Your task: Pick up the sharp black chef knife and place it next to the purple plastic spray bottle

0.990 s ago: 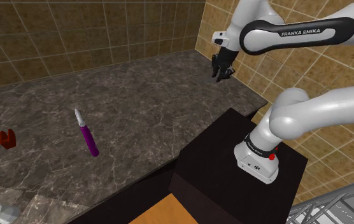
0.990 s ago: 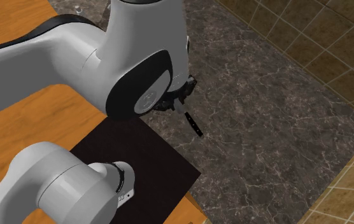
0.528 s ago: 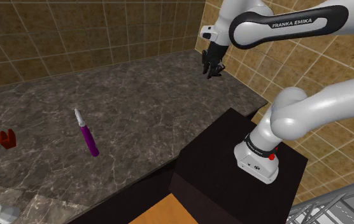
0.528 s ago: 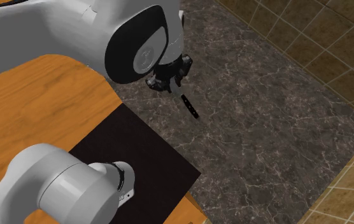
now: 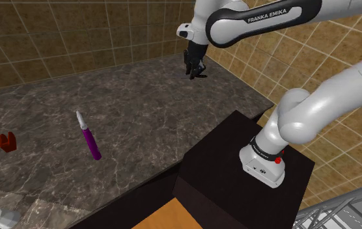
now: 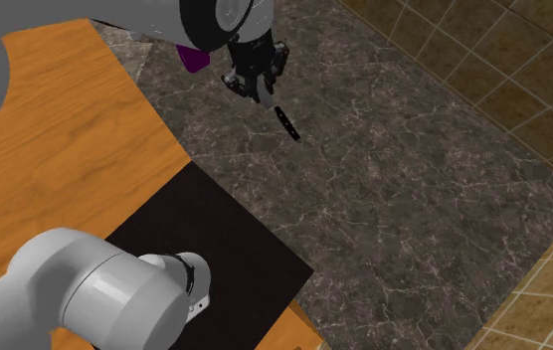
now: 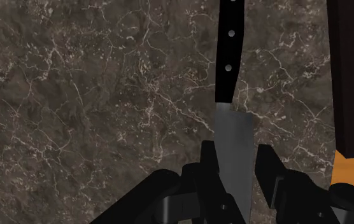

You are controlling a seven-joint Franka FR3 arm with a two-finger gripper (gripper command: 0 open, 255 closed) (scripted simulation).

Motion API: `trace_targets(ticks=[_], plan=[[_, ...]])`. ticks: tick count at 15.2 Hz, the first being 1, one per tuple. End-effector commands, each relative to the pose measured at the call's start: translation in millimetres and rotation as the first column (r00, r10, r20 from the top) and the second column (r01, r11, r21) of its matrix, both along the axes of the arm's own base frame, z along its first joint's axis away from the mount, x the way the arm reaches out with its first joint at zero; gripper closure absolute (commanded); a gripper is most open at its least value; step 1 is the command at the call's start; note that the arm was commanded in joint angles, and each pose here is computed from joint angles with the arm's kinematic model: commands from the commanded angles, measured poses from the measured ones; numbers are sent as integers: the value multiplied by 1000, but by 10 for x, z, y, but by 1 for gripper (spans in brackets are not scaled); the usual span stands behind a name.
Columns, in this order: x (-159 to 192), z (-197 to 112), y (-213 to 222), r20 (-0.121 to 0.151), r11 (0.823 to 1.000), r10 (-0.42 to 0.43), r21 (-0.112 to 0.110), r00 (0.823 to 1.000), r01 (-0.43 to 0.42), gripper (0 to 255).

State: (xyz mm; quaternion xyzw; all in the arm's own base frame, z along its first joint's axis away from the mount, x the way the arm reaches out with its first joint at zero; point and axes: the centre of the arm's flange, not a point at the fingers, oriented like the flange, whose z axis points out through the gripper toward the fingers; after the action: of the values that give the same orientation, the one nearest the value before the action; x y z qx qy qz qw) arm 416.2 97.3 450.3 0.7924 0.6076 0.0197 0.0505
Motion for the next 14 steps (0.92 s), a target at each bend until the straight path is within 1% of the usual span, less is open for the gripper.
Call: trace_targets(ticks=[1, 14], plan=[[143, -1, 213, 0, 1000, 0, 0, 1000, 0, 255], [1193, 2, 1570, 0, 1000, 0, 0, 1000, 0, 255]])
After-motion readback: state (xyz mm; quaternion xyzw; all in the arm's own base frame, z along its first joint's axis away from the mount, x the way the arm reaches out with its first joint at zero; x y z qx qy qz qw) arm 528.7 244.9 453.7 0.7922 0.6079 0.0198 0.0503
